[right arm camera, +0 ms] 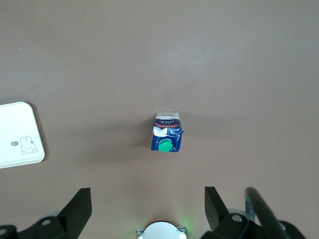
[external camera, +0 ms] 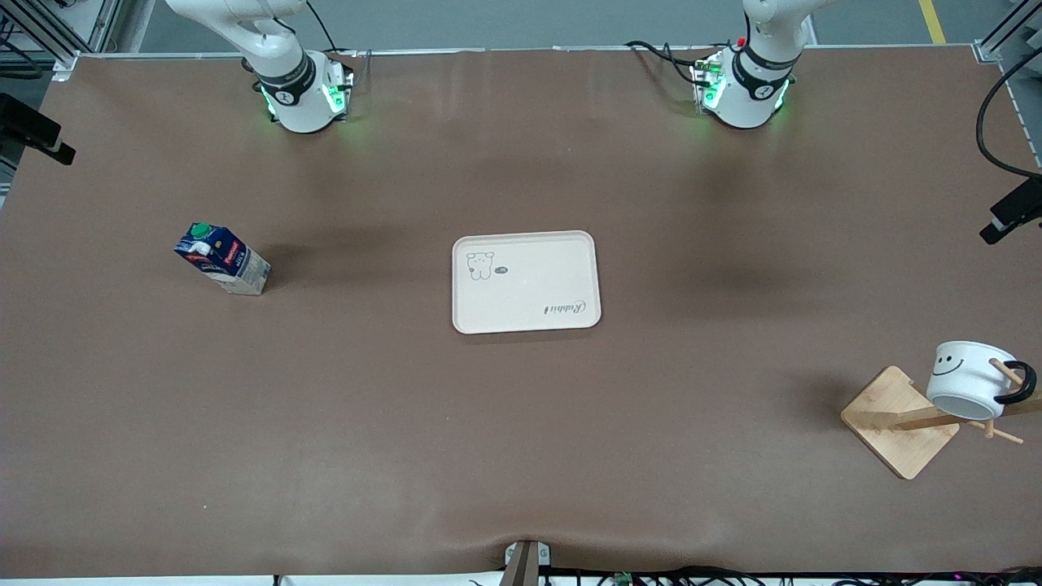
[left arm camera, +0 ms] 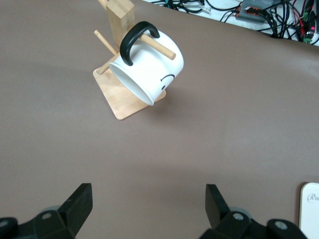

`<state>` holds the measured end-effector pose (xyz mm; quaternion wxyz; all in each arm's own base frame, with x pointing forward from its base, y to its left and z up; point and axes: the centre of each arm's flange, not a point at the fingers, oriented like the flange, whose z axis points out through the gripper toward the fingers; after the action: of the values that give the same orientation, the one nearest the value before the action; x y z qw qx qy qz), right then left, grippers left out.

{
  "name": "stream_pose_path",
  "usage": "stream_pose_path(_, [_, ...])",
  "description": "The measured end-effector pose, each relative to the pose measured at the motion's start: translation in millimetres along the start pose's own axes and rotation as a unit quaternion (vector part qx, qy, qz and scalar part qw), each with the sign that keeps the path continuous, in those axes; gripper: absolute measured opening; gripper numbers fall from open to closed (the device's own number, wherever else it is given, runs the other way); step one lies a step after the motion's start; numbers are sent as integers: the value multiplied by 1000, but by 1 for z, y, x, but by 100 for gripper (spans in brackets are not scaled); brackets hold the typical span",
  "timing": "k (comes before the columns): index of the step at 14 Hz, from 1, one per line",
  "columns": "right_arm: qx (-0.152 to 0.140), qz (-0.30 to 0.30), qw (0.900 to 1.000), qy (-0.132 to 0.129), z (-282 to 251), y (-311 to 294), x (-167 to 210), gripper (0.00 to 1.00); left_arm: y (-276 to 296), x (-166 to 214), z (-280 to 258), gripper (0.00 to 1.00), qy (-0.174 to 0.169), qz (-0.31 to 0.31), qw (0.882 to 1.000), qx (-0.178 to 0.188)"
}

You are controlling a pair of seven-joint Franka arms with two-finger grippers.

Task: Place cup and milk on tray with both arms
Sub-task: 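Move the left gripper toward the white mug on the wooden stand, then lower the left gripper onto the white mug rim and close it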

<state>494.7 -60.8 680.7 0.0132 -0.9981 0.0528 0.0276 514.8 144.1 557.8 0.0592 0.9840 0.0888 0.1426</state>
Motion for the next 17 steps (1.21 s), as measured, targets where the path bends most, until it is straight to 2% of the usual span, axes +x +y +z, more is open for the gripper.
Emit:
stream_pose_path(3, [0, 0, 1000, 0, 0, 0, 0, 100, -13, -9, 37, 100, 38, 6, 999, -15])
stream_pose_path(8, [0, 1, 1000, 0, 0, 1, 0, 100, -47, -7, 93, 100, 79, 23, 995, -58])
stream_pose_path(13, [0, 1, 1000, 0, 0, 1, 0, 100, -54, 6, 139, 100, 92, 30, 994, -58])
stream_pose_path(15, [0, 1, 1000, 0, 0, 1, 0, 100, -52, 13, 144, 98, 95, 32, 993, -60])
stream_pose_path(16, [0, 1, 1000, 0, 0, 1, 0, 100, -52, 16, 144, 91, 97, 33, 993, -60])
stream_pose_path(17, [0, 1, 1000, 0, 0, 1, 0, 100, -51, 20, 143, 91, 99, 33, 993, -61])
